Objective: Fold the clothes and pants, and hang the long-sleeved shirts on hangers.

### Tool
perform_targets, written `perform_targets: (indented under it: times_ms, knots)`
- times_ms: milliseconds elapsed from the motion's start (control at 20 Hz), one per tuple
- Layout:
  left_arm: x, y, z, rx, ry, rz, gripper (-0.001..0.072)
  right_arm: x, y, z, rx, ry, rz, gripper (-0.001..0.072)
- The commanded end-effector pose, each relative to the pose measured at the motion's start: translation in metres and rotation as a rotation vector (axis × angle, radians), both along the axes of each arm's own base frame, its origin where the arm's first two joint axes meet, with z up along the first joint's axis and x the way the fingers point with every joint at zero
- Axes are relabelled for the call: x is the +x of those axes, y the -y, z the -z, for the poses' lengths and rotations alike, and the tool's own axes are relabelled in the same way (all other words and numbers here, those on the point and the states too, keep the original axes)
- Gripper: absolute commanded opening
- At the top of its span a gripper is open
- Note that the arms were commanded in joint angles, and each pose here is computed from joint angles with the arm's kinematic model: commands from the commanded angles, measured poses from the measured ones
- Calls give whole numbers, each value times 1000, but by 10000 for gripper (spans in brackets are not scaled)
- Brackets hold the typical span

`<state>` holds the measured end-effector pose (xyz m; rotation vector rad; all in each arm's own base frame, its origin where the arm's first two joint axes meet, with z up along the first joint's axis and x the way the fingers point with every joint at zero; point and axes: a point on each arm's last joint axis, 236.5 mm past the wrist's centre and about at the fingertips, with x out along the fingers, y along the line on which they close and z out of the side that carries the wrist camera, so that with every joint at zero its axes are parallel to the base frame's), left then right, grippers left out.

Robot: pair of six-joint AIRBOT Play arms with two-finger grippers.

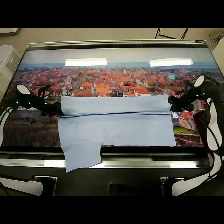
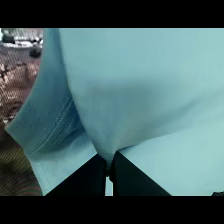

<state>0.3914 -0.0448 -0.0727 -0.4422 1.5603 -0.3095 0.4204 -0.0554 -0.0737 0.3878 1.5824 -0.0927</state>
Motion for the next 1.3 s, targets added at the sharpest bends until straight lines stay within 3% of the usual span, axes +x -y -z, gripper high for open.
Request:
perform_targets:
  times_ms: [0, 300, 350, 400, 450, 500, 550, 750, 1000, 1250]
  knots:
    - [-2, -2, 6, 12, -2, -7, 22, -19, 1, 1, -3, -72, -34, 53]
    - [-3, -1, 11, 10, -15, -7, 23, -25, 0, 6, 1, -102, -32, 54]
    - [-3, -2, 10, 10, -15, -8, 89, -26, 0, 6, 5, -106, -21, 95]
    - [-3, -4, 8, 8, -15, -12, 308, -28, 0, 2, 6, -117, -9, 311]
    - [-4, -9, 0, 2, -22, -15, 522, -34, 1, -6, 15, -136, -29, 445]
    - [-5, -17, -10, -5, -23, -17, 532, -40, 5, -17, 31, -154, -34, 517]
    - [-8, -26, -21, -10, -21, -20, 531, -50, 13, -27, 45, -179, -14, 524]
    - [-63, -46, -32, -30, -82, -31, 485, -98, 41, -49, 76, -237, 115, 527]
    - [-181, 3, 16, -122, -175, -7, 485, -135, 26, -36, 88, -238, 120, 548]
    - [-214, 37, 37, -193, -172, -66, 451, -139, 22, -42, 103, -240, 116, 548]
